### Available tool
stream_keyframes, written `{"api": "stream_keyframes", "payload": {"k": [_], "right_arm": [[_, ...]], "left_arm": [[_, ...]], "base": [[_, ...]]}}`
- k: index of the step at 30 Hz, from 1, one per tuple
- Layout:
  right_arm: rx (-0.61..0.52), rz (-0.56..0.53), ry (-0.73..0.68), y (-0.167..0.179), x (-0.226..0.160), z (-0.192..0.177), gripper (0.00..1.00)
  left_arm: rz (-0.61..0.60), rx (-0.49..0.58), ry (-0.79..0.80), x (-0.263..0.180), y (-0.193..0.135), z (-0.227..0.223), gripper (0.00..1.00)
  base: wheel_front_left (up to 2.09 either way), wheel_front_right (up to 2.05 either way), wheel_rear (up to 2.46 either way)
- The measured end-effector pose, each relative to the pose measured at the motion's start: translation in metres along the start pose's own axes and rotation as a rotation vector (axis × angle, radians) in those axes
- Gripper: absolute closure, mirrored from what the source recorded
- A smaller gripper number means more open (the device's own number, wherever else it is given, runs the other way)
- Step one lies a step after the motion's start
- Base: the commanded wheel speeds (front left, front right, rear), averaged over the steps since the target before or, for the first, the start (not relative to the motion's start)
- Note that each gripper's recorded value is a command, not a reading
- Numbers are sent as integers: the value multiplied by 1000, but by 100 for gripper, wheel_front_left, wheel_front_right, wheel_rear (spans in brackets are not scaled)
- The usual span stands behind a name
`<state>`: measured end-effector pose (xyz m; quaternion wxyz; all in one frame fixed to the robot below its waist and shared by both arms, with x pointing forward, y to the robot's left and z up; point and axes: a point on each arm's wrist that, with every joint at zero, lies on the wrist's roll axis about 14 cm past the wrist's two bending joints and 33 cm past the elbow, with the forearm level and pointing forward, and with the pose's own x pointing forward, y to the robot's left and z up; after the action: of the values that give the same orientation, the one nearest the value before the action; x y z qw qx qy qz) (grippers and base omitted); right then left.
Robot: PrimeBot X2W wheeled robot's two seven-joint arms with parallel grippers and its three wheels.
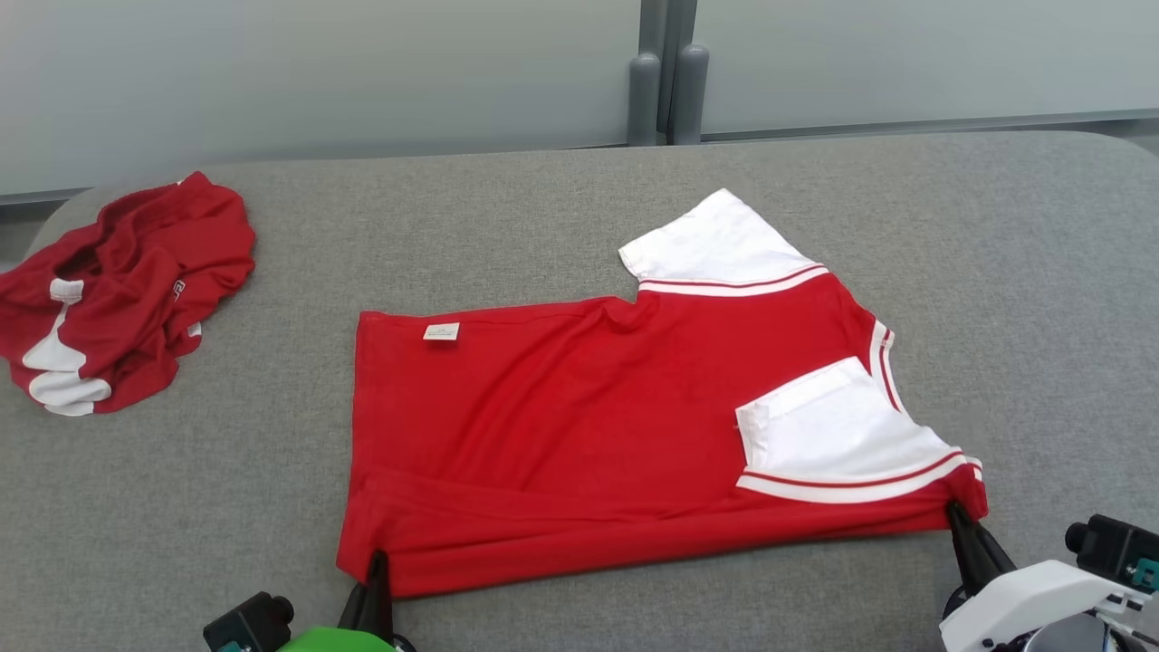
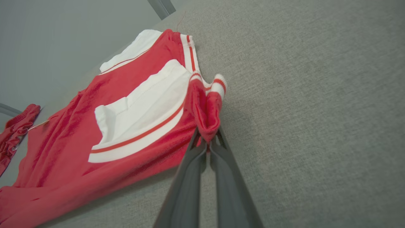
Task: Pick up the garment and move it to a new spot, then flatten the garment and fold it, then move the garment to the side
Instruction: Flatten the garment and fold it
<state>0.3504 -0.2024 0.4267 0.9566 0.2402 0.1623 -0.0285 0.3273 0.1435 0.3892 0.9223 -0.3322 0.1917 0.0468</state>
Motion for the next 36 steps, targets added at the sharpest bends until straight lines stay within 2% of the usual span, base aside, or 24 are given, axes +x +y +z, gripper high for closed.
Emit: {"api": "stream_keyframes", "payload": {"k": [8,9,10,11,12,19,24,30,36], "right_arm": [[26,-38,44,-10,-10,-22,100],[29,-42,46,-11,-11,-23,83],[35,-46,48,-12,-11,-25,57],[42,-51,46,-14,-12,-27,8],[42,-51,46,-14,-12,-27,0],[50,-108,7,-33,-20,-22,0],[29,-136,-59,-43,-25,-1,0],[-30,-106,-118,-33,-23,29,0],[-109,-18,-144,-7,-13,58,0]], "left_arm": [[31,9,54,-2,7,-15,100],[30,18,62,-2,8,-17,85],[29,26,66,-2,8,-18,62],[28,28,67,-2,8,-18,34],[28,28,67,-2,8,-18,0],[53,88,58,2,20,-5,0],[57,176,6,9,26,23,0],[-28,270,-57,38,-5,69,0],[-89,393,-20,71,-31,88,0]], "base": [[0,0,0],[0,0,0],[0,0,0],[0,0,0],[0,0,0],[0,0,0],[0,0,0],[0,0,0],[0,0,0]]}}
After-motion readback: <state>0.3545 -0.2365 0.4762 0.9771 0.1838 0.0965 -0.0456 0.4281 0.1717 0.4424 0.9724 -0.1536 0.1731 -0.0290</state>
